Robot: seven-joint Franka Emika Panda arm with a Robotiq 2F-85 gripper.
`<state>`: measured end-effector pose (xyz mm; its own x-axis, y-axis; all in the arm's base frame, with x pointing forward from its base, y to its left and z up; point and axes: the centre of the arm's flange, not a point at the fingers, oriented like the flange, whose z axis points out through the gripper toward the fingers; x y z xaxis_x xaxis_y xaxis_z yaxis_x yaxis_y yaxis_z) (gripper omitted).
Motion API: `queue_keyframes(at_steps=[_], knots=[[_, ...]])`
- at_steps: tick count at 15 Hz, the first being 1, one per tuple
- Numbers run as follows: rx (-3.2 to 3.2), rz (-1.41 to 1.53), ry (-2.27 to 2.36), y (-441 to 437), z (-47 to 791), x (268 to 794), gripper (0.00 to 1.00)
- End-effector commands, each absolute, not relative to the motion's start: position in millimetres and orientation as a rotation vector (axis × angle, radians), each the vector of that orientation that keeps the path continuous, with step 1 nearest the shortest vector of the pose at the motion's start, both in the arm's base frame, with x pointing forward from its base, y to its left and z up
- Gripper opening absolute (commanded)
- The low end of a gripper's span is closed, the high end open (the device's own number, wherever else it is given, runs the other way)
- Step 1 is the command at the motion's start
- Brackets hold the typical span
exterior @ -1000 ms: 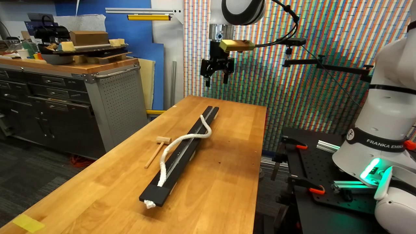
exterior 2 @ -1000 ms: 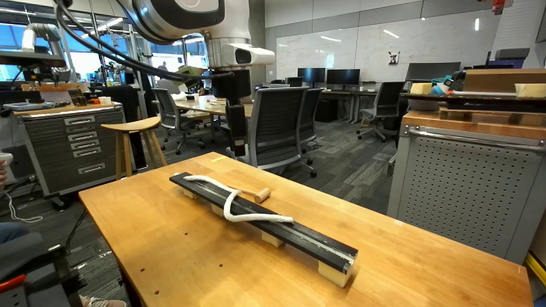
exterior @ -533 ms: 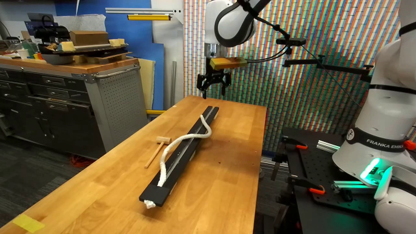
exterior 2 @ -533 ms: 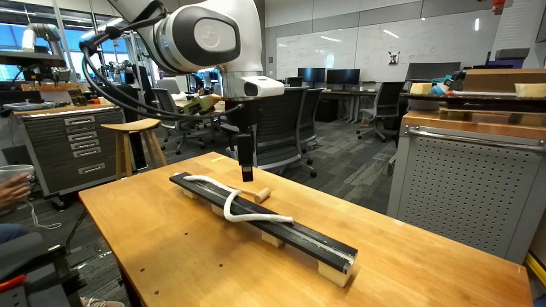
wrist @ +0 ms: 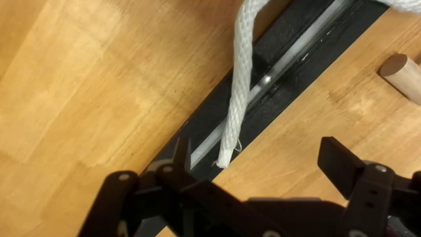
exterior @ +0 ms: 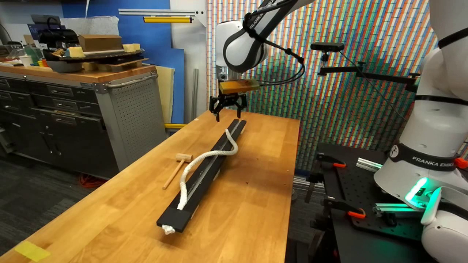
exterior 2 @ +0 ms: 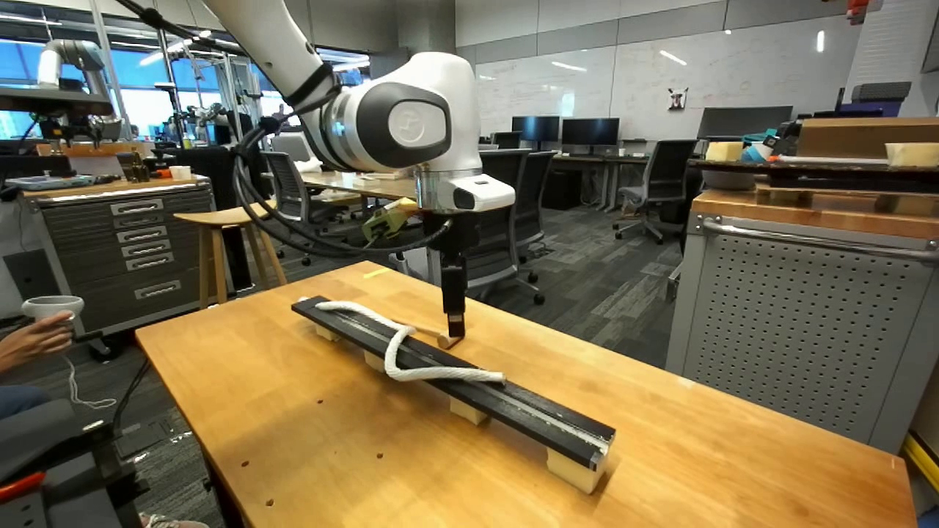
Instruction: Lay the white rope on the black board
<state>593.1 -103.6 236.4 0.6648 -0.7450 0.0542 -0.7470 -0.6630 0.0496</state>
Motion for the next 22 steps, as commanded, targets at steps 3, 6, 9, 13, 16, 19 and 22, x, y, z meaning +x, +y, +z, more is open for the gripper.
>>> queue_keyframes(at_steps=[3,6,9,13,16,19,22], knots=[[2.738,0.038,-1.373,-115.4,211.0,627.2,1.0],[2.743,0.01,-1.418,-124.1,197.5,630.3,1.0],[2.752,-0.02,-1.484,-129.7,189.2,631.0,1.0],[2.753,-0.042,-1.551,-137.1,185.8,628.2,1.0],[2.757,-0.057,-1.584,-142.4,186.0,624.5,1.0],[2.768,-0.082,-1.595,-145.9,184.7,622.4,1.0],[2.788,-0.134,-1.554,-146.9,180.0,620.2,1.0]])
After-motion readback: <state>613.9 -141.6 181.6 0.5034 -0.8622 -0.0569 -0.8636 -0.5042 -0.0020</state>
